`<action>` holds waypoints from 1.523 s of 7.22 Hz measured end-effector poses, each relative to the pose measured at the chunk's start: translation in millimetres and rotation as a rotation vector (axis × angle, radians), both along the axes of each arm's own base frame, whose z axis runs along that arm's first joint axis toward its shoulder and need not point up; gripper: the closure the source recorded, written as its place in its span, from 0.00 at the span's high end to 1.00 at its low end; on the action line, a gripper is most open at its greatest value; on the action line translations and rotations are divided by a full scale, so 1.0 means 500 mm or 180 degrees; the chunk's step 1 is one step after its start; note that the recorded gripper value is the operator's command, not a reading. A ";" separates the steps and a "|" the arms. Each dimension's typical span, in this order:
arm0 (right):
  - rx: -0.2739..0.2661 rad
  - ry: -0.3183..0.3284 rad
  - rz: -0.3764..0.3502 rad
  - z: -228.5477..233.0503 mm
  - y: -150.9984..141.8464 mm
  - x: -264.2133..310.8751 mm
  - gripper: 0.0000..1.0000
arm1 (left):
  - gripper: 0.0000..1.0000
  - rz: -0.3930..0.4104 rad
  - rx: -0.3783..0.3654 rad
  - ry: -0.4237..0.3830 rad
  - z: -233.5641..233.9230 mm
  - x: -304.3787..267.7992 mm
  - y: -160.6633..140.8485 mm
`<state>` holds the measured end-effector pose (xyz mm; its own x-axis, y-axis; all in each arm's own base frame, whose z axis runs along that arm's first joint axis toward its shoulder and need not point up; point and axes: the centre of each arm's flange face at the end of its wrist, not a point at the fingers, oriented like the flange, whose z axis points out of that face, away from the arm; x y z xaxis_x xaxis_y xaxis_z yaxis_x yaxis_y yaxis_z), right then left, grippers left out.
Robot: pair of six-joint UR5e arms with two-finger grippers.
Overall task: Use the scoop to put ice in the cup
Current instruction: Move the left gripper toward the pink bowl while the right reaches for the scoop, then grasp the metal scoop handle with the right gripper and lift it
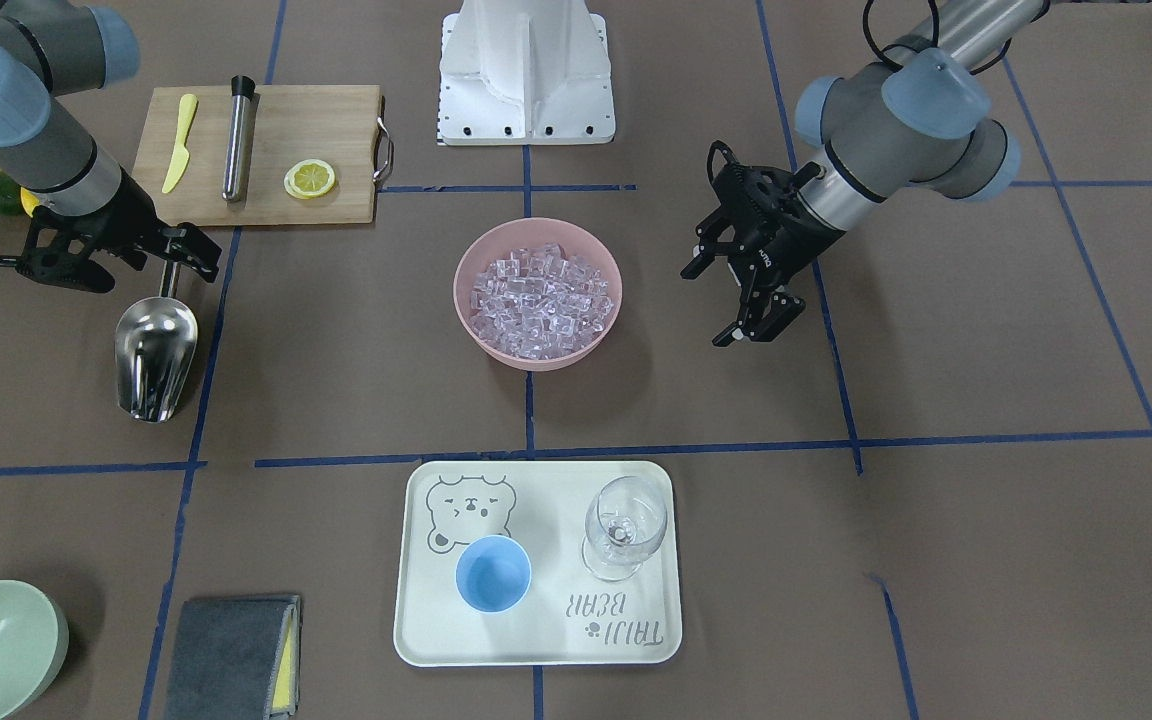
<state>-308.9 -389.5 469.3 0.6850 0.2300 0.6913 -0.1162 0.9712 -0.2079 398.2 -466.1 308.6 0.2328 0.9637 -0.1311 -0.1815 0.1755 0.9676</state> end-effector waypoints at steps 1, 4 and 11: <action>0.0013 0.0035 -0.0048 0.016 0.002 -0.003 0.97 | 1.00 0.0000 0.0006 0.0006 -0.003 0.000 0.000; 0.0063 0.0069 -0.0186 0.044 0.005 -0.005 0.74 | 1.00 0.0000 0.0026 0.0031 -0.014 -0.002 0.001; 0.0069 0.0052 -0.0269 0.049 0.007 -0.009 0.00 | 1.00 -0.0006 0.0048 0.0064 -0.028 -0.003 0.001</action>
